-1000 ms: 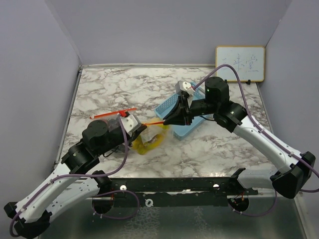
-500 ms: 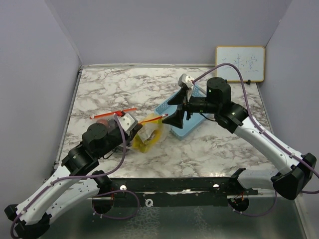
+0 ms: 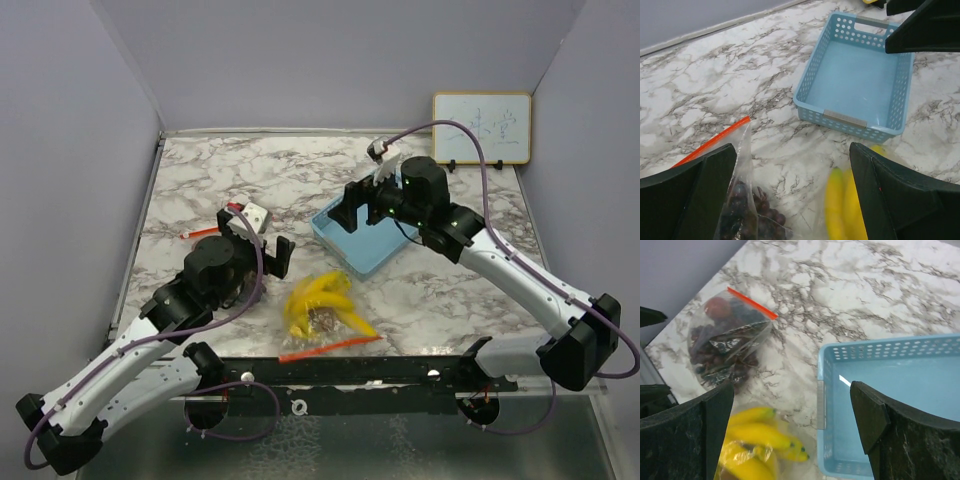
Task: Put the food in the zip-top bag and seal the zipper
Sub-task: Place the zipper food storage bag at the center of the board, then reset both arms
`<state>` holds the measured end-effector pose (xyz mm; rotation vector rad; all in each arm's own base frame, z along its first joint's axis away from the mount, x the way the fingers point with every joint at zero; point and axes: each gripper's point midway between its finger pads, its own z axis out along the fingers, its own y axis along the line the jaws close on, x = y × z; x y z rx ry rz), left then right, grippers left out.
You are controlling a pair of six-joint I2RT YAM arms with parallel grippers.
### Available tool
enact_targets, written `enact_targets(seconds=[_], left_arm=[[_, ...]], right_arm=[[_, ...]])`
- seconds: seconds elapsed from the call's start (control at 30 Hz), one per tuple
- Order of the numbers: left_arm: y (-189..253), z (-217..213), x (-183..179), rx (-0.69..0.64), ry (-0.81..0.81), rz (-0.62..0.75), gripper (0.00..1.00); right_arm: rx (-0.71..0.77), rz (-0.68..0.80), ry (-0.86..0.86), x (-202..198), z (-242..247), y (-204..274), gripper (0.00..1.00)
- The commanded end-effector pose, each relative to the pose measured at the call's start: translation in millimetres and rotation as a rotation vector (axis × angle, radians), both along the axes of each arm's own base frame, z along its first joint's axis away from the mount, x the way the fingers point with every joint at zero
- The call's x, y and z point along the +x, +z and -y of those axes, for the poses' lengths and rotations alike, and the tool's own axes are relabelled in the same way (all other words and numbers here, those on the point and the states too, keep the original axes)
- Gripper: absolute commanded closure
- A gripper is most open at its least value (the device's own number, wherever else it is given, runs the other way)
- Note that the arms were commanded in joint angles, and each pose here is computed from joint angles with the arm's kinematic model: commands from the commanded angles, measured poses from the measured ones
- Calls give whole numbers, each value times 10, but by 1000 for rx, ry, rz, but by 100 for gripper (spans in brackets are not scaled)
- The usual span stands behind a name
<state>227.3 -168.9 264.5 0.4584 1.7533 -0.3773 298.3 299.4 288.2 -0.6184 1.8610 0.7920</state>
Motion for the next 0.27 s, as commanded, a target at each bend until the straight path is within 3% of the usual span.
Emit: enact_targets(seconds=[0.0,0.23], left_arm=[[330,-113,72,-88,87,68,1],[266,-85,98,-75,87,54,1]], right_arm=[[-3,26,-173,163,242,15,0],[-50,3,-198,202,282,-104,0]])
